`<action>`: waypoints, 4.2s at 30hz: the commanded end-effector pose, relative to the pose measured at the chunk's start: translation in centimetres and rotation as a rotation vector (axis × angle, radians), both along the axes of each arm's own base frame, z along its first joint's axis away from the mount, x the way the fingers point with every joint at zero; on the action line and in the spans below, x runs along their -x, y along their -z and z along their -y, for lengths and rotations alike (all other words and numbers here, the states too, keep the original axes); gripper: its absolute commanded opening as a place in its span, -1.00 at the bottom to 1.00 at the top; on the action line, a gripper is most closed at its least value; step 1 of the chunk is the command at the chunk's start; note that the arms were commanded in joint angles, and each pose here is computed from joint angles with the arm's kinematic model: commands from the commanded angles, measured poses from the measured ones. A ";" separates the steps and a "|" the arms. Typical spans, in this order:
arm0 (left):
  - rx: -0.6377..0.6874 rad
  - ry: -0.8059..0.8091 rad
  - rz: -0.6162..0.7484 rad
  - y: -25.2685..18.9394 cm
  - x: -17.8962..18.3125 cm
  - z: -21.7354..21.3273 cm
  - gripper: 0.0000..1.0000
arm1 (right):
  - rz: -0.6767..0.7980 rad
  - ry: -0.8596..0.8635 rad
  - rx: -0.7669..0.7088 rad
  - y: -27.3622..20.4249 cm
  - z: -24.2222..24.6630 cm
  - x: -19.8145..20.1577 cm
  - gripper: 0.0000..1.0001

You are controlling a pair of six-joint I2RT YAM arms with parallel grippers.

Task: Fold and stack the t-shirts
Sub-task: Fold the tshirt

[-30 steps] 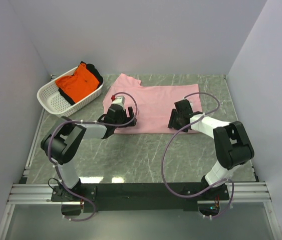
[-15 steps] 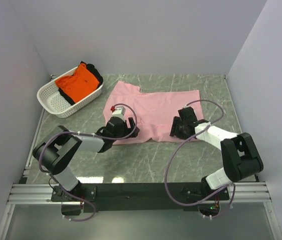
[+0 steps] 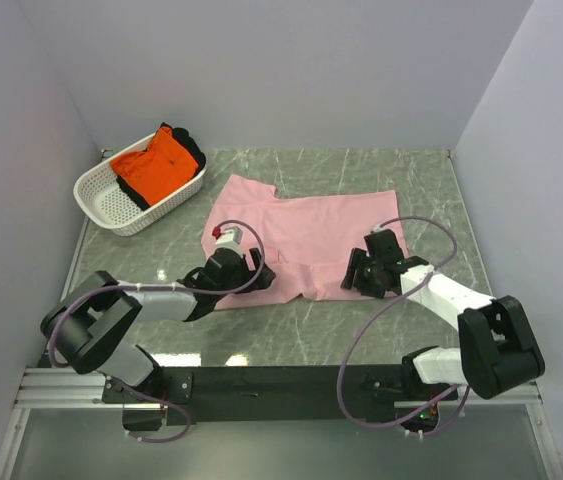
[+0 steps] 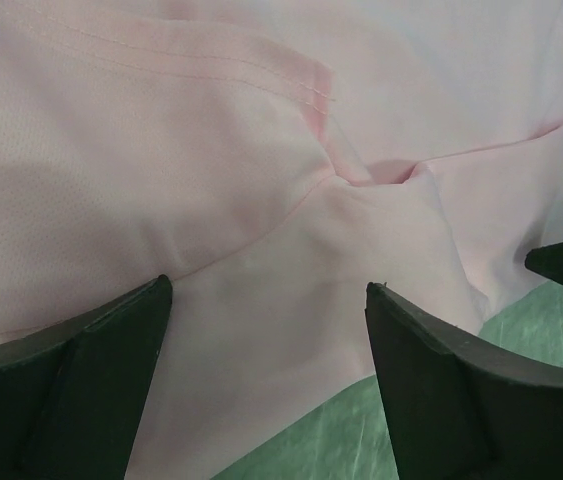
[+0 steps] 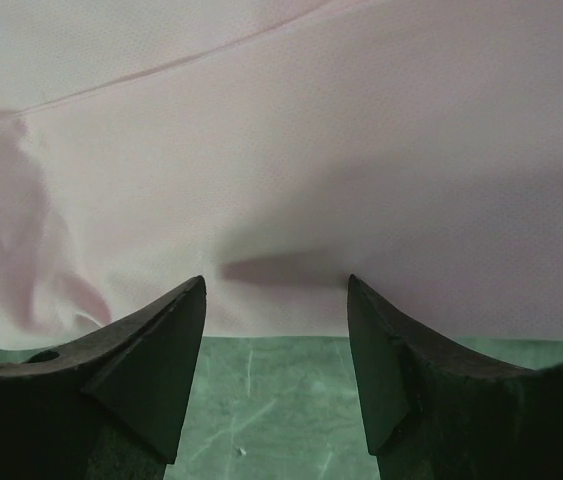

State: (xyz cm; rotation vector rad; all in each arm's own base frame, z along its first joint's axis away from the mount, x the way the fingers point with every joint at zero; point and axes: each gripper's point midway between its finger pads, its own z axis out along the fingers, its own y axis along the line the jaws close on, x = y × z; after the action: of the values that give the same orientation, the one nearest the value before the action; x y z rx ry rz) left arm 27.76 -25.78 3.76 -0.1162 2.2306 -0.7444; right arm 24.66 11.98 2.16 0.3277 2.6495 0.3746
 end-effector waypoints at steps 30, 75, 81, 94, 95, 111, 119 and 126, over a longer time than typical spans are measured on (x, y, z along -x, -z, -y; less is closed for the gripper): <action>-0.206 -0.051 -0.013 -9.5 1.3 -3.6 0.88 | 0.139 0.018 -0.063 -4.5 0.6 2.5 0.33; -0.500 -0.292 -0.007 -5.4 -23.6 -9.6 0.92 | -0.055 0.238 0.010 0.9 3.1 5.4 0.34; -0.505 -0.361 -0.010 -5.2 -24.9 -12.5 0.91 | -0.040 0.236 0.001 0.6 3.1 5.4 0.34; -0.496 -0.357 -0.034 -2.2 -28.1 -14.4 0.63 | -0.012 0.222 -0.021 0.1 2.8 5.2 0.34; -0.496 -0.357 -0.039 -1.9 -28.2 -14.4 0.61 | -0.010 0.221 -0.024 0.0 2.8 5.2 0.34; -0.504 -0.356 -0.084 0.6 -28.8 -15.0 -0.23 | 0.014 0.211 -0.040 -0.4 2.6 5.1 0.34; -0.488 -0.356 -0.069 -0.7 -28.3 -14.9 -0.85 | 0.057 0.205 -0.029 -1.6 2.7 4.1 0.34; -0.426 -0.337 -0.005 -4.1 -27.0 -14.4 -0.99 | 0.220 0.218 0.079 -7.3 4.2 -0.2 0.34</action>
State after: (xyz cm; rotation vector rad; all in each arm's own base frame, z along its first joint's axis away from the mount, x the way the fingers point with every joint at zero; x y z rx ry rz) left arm 54.56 -10.52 3.06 -0.2854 2.3383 0.0092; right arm 21.43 8.67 5.13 0.5564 2.5217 0.2828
